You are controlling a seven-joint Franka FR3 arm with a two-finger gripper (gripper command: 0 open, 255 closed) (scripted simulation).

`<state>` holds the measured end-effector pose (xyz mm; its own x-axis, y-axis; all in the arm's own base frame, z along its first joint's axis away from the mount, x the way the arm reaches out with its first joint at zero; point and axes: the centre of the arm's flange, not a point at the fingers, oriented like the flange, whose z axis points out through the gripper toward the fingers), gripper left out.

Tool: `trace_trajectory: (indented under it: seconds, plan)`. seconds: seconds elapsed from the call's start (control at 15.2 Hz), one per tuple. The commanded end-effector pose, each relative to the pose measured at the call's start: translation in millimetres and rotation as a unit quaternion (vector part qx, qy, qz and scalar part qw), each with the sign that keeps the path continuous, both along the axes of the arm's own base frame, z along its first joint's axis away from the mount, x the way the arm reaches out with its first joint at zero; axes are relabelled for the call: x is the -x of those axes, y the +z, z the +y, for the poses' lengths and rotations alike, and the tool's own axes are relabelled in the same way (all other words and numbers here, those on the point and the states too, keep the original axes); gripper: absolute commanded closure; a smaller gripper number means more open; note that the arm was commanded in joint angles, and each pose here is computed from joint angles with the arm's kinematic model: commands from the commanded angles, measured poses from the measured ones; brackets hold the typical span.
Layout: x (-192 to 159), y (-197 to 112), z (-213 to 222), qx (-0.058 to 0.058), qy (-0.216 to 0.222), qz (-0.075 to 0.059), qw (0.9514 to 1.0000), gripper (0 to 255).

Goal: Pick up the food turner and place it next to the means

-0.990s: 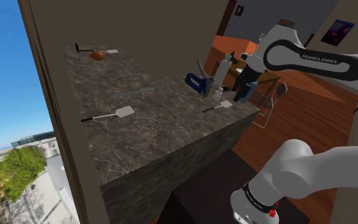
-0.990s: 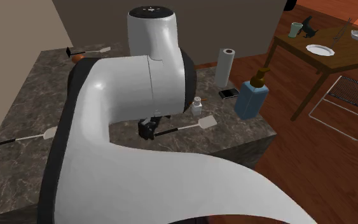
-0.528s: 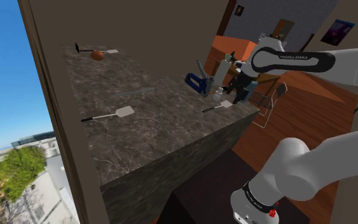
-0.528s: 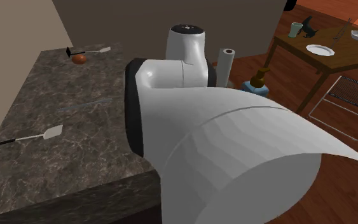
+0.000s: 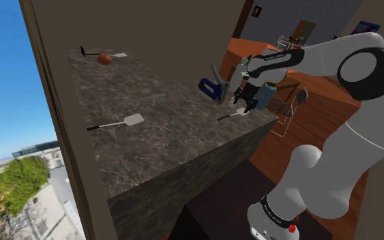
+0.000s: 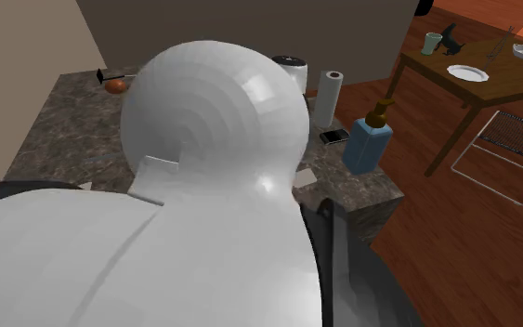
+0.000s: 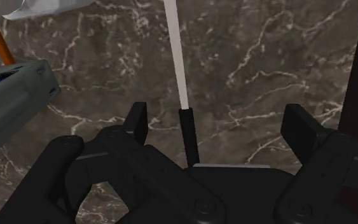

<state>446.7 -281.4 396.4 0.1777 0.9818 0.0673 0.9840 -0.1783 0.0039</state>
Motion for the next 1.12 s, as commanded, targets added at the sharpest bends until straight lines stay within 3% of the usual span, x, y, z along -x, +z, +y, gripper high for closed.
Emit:
trace_trajectory:
  seconds: [0.0, 0.53, 1.06]
  plan:
    - [-21.3, -14.8, -9.3, 0.000, 0.055, 0.001, 0.9985, 0]
    - [-25.3, -57.9, -8.6, 0.000, 0.064, 0.002, 0.9980, 0]
    - [-25.3, -57.9, -8.5, 0.000, 0.064, 0.002, 0.9980, 0]
